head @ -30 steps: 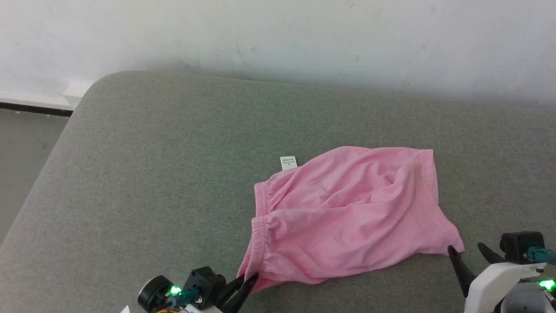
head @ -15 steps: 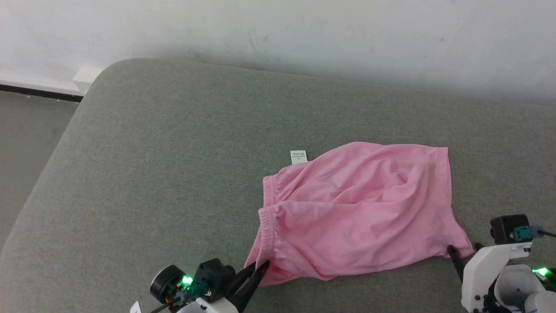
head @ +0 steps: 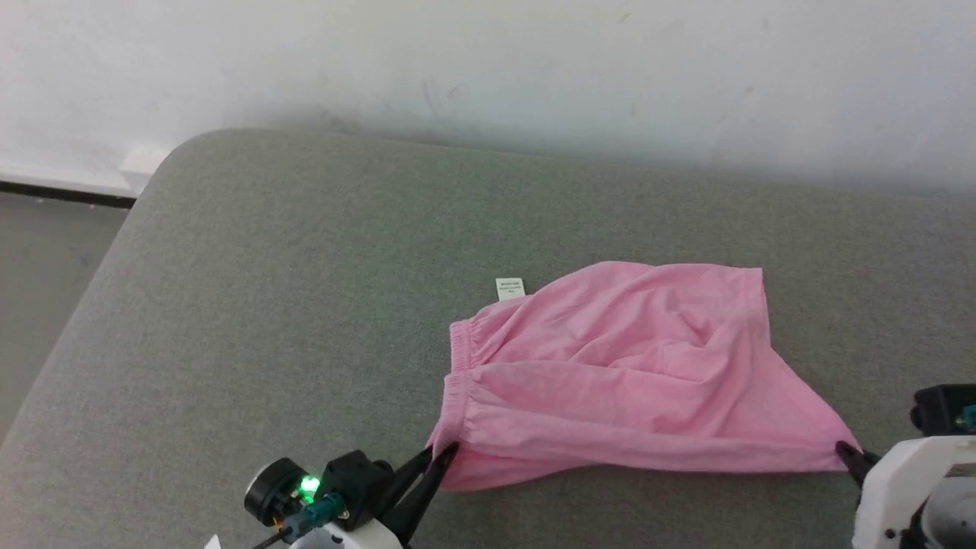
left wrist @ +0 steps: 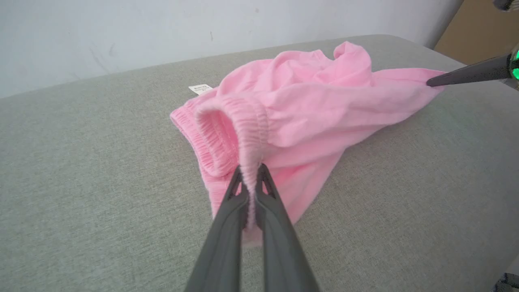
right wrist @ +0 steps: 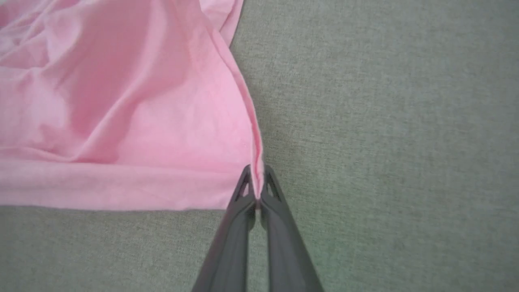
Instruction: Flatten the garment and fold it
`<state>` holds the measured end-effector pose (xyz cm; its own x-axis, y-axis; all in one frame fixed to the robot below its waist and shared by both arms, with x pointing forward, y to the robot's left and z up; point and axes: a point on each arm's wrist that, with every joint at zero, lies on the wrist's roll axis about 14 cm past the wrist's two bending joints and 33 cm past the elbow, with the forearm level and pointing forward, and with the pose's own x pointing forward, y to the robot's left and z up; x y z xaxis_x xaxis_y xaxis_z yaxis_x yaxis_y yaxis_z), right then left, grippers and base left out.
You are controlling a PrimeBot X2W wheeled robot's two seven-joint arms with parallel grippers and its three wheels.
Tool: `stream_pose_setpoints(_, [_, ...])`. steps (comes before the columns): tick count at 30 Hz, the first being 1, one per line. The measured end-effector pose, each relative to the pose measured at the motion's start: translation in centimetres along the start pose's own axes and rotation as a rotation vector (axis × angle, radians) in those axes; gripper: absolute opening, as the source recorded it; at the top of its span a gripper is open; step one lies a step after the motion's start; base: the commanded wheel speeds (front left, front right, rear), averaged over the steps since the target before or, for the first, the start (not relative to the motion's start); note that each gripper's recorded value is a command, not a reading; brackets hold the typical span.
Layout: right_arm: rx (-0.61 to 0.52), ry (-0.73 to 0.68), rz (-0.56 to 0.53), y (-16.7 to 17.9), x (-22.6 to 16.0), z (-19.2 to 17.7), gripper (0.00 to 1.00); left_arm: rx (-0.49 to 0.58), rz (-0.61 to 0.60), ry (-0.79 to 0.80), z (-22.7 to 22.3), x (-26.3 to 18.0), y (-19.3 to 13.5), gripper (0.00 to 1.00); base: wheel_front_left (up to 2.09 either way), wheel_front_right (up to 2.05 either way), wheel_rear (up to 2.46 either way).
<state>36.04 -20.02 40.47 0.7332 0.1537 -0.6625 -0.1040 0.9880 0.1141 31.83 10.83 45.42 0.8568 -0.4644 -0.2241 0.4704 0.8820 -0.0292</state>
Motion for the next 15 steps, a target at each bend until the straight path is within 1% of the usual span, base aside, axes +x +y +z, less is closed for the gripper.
stream_pose_setpoints(5, [0.028, -0.056, 0.038, -0.3, -3.3, 3.0, 0.00, 0.044, -0.021, -0.093, 2.8, 0.1, -0.4, 0.00, 0.00, 0.00, 0.00])
stream_pose_setpoints(8, [0.070, -0.060, 0.094, 0.4, -5.3, 4.1, 0.00, 0.075, -0.026, -0.160, 5.1, 0.0, -0.6, 0.00, 0.00, 0.00, 0.00])
stream_pose_setpoints(11, [0.087, -0.144, 0.118, 0.3, -7.6, 6.9, 0.00, 0.106, -0.027, -0.239, 7.8, -0.3, -0.7, 0.00, 0.00, 0.00, 0.00])
stream_pose_setpoints(15, [0.051, -0.309, 0.128, 0.2, -10.6, 12.4, 0.00, 0.156, -0.038, -0.340, 12.0, -0.8, -0.7, 0.00, 0.00, 0.00, 0.00])
